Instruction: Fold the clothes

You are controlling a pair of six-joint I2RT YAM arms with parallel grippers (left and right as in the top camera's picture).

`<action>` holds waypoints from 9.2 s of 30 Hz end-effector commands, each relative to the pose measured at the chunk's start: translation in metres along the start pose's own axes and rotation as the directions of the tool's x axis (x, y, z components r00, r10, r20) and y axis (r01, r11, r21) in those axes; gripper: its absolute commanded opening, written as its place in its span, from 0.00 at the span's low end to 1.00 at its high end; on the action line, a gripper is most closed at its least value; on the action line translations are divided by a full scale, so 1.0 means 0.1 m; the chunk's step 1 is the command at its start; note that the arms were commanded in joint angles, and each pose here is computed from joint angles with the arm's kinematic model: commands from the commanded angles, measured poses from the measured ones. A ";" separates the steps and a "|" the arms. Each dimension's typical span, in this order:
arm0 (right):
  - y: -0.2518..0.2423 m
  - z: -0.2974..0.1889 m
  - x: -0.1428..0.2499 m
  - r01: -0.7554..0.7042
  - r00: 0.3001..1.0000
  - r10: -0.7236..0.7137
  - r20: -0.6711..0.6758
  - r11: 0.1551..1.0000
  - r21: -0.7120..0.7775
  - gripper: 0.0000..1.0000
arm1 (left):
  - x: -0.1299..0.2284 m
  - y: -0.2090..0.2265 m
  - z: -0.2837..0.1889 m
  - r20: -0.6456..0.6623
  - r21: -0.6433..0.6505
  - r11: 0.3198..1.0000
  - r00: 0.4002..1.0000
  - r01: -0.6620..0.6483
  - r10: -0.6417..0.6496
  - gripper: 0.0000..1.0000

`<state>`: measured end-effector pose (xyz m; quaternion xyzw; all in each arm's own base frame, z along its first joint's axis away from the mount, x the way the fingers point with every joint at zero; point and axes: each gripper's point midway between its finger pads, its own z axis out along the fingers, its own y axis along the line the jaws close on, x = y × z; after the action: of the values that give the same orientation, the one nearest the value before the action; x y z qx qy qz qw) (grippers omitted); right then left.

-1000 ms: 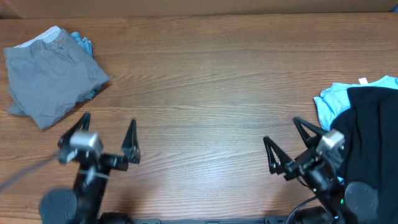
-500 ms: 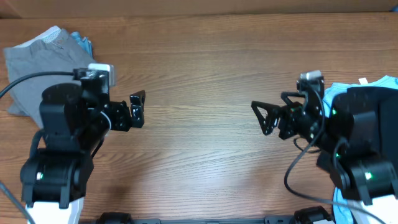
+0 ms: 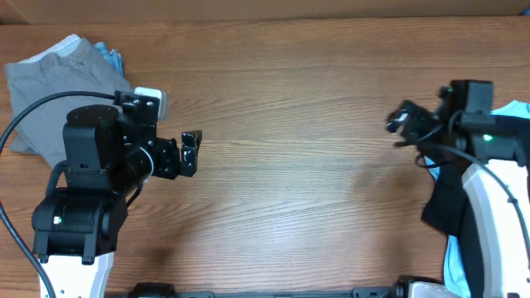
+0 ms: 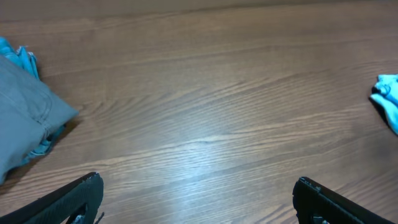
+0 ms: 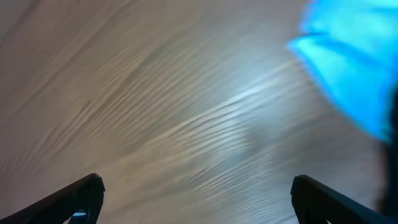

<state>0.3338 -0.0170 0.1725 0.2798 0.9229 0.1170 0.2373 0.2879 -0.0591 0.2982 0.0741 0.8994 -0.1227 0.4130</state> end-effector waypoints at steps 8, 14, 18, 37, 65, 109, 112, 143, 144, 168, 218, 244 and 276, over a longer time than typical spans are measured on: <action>-1.20 -0.01 -0.62 -0.383 0.918 0.335 0.213 0.890 0.248 0.96 | -0.09 -0.05 -0.05 0.027 0.017 0.999 0.999 -0.033 0.032 1.00; -1.64 0.36 -0.67 -0.512 0.859 0.462 0.223 0.799 0.317 0.83 | -0.10 -0.04 -0.05 0.029 0.016 0.999 0.999 -0.034 0.033 1.00; -1.75 0.62 -0.77 -0.541 0.840 0.495 0.221 0.791 0.285 0.77 | -0.10 -0.05 -0.05 0.029 0.020 0.999 0.999 -0.030 0.029 1.00; -1.95 1.16 -0.68 -0.550 0.835 0.522 0.177 0.769 0.327 0.66 | -0.13 -0.05 -0.05 0.042 0.020 0.999 0.999 -0.033 0.032 1.00; -1.54 0.47 -1.29 -0.417 0.901 0.401 0.164 0.905 0.082 0.04 | -0.14 -0.05 -0.05 0.044 0.020 1.000 0.999 -0.019 0.018 1.00; 2.82 -0.20 1.42 0.586 0.794 -0.596 0.118 0.700 -0.407 0.83 | -0.74 0.28 -0.64 0.238 -0.241 0.970 0.971 0.029 0.030 1.00; 2.71 -0.28 1.10 0.557 0.823 -0.555 0.124 0.746 -0.365 0.83 | -0.68 0.23 -0.56 0.203 -0.202 0.979 0.979 0.021 0.021 1.00; 1.90 -1.73 0.18 0.413 0.901 -0.324 0.290 0.847 -0.336 0.91 | 1.27 -0.32 2.48 -0.687 0.128 0.978 0.726 0.165 -0.033 0.64; 1.89 -1.72 0.19 0.412 0.902 -0.326 0.285 0.848 -0.333 0.91 | 1.34 -0.31 2.54 -0.696 0.120 0.980 0.718 0.158 -0.030 0.58; 1.67 -1.51 0.33 0.390 0.919 -0.355 0.172 0.884 -0.260 0.91 | 1.14 1.73 2.39 -0.492 -0.585 0.791 0.697 0.179 -0.522 0.04; 0.72 -0.22 -0.09 0.112 0.975 -0.102 -0.199 0.993 0.038 0.86 | 0.96 0.85 3.61 -0.657 -0.235 0.971 0.743 -0.037 -0.131 0.04; 0.77 0.79 -0.22 0.170 0.963 -0.160 -0.215 0.985 0.026 0.53 | -0.42 1.07 3.17 -0.429 -0.024 0.954 0.859 0.298 -0.279 0.40; 0.33 2.13 0.07 0.190 0.934 -0.127 -0.335 0.968 0.162 0.47 | -1.86 -0.26 -0.15 0.069 0.042 0.999 0.998 -0.012 0.009 0.61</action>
<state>0.4565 0.0340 0.0142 0.2034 0.9737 0.0663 0.0790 0.4061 -0.0846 0.4412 0.0713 0.8857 -0.1638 0.4285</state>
